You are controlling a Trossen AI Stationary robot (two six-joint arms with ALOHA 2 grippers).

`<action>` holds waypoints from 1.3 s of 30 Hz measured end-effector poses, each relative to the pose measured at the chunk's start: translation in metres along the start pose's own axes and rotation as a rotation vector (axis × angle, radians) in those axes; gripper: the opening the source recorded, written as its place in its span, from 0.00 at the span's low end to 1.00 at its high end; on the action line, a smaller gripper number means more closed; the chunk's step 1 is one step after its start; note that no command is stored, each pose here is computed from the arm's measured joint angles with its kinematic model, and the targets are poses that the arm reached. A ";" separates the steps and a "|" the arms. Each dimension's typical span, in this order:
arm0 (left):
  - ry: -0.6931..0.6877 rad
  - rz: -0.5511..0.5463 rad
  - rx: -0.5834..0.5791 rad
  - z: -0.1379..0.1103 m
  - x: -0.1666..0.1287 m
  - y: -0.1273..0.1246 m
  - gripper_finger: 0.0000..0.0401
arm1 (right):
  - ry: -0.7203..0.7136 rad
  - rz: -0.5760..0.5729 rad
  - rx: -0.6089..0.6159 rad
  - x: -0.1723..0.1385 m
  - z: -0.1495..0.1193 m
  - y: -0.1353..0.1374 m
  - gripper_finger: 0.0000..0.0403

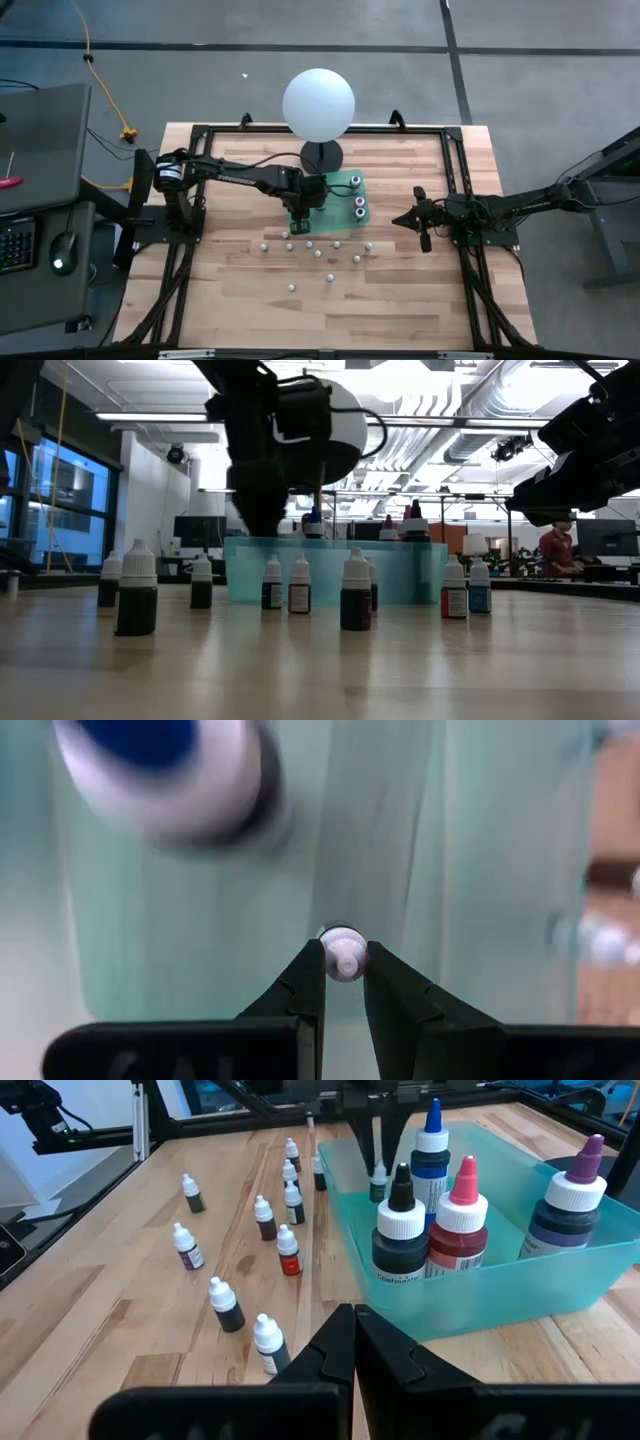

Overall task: Pick & Place food coloring
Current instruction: Put the bottom left small green food coloring bottle into the bin, then put the small brown food coloring bottle into the bin

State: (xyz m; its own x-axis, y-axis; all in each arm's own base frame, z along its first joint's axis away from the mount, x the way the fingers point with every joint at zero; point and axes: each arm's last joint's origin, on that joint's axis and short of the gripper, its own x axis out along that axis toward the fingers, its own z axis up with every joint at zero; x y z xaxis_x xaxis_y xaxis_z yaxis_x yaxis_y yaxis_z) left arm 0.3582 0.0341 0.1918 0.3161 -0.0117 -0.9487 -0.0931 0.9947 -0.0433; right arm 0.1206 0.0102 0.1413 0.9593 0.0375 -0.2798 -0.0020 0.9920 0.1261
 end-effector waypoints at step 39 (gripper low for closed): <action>0.038 -0.070 -0.044 -0.001 0.013 -0.004 0.32 | -0.001 0.000 0.000 0.000 0.000 0.000 0.00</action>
State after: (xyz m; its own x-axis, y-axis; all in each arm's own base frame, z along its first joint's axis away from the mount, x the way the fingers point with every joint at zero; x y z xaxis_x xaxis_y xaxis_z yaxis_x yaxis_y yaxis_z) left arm 0.3615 0.0297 0.1791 0.2873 -0.0855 -0.9540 -0.1140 0.9859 -0.1227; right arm 0.1207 0.0102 0.1413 0.9596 0.0373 -0.2790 -0.0018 0.9920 0.1264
